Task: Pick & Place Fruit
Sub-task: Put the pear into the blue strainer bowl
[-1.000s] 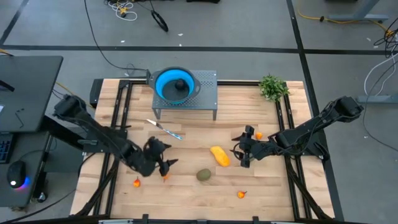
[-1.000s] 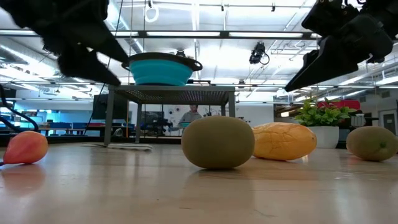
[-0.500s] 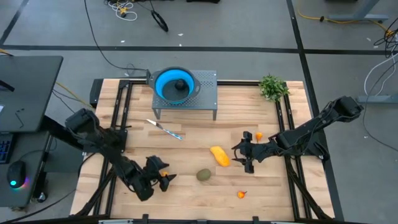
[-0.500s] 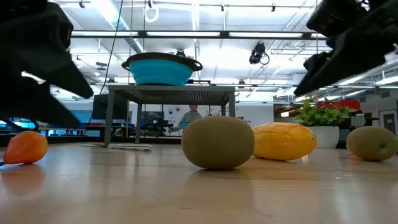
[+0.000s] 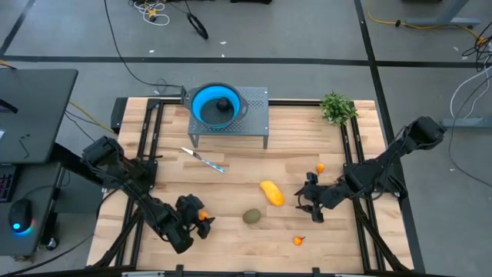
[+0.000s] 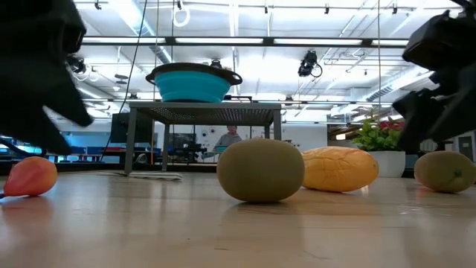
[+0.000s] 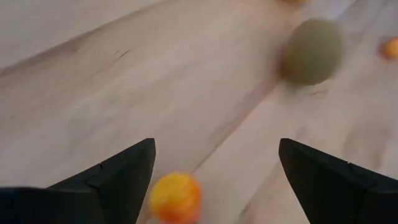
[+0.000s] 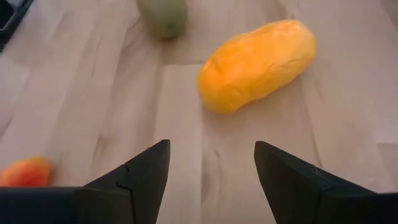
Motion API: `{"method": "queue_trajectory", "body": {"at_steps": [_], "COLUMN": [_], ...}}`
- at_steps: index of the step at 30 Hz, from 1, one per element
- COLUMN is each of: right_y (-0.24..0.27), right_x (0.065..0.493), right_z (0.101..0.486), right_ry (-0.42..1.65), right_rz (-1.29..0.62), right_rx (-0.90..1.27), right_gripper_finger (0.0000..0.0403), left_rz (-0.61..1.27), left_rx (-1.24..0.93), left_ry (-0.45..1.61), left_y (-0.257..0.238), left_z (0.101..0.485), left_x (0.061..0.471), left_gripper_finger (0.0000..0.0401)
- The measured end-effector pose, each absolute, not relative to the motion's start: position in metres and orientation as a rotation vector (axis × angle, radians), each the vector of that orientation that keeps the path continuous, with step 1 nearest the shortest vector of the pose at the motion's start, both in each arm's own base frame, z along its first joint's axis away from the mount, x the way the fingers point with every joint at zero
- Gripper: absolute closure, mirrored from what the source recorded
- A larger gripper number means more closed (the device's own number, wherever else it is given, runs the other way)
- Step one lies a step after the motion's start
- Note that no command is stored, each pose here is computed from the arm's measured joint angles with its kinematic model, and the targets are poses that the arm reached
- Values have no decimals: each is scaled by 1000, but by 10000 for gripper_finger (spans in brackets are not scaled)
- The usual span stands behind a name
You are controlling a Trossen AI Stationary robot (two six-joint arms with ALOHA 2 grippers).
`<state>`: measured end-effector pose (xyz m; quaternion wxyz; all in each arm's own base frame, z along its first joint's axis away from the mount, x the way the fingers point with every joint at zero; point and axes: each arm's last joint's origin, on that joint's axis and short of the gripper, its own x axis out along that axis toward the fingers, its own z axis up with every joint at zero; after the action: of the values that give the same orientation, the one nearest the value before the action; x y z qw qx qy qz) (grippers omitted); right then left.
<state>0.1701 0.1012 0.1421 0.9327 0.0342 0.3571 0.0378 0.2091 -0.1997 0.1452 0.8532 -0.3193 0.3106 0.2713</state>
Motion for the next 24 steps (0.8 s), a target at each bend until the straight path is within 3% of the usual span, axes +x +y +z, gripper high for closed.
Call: {"method": "queue_trajectory", "body": {"at_steps": [4, 13, 24], "right_y": [105, 107, 108], "right_x": [168, 165, 166], "right_z": [142, 139, 140], "right_ry": [702, 688, 676], "right_rz": [107, 124, 127], "right_rx": [80, 85, 92], "right_gripper_finger": [158, 158, 158], "left_rz": [634, 566, 687], "left_rx": [-691, -755, -758], "left_ry": [713, 720, 849], "left_y": [-195, -202, -196], "left_z": [142, 144, 131], "left_x": [203, 208, 199], "left_gripper_finger": [51, 51, 51]}}
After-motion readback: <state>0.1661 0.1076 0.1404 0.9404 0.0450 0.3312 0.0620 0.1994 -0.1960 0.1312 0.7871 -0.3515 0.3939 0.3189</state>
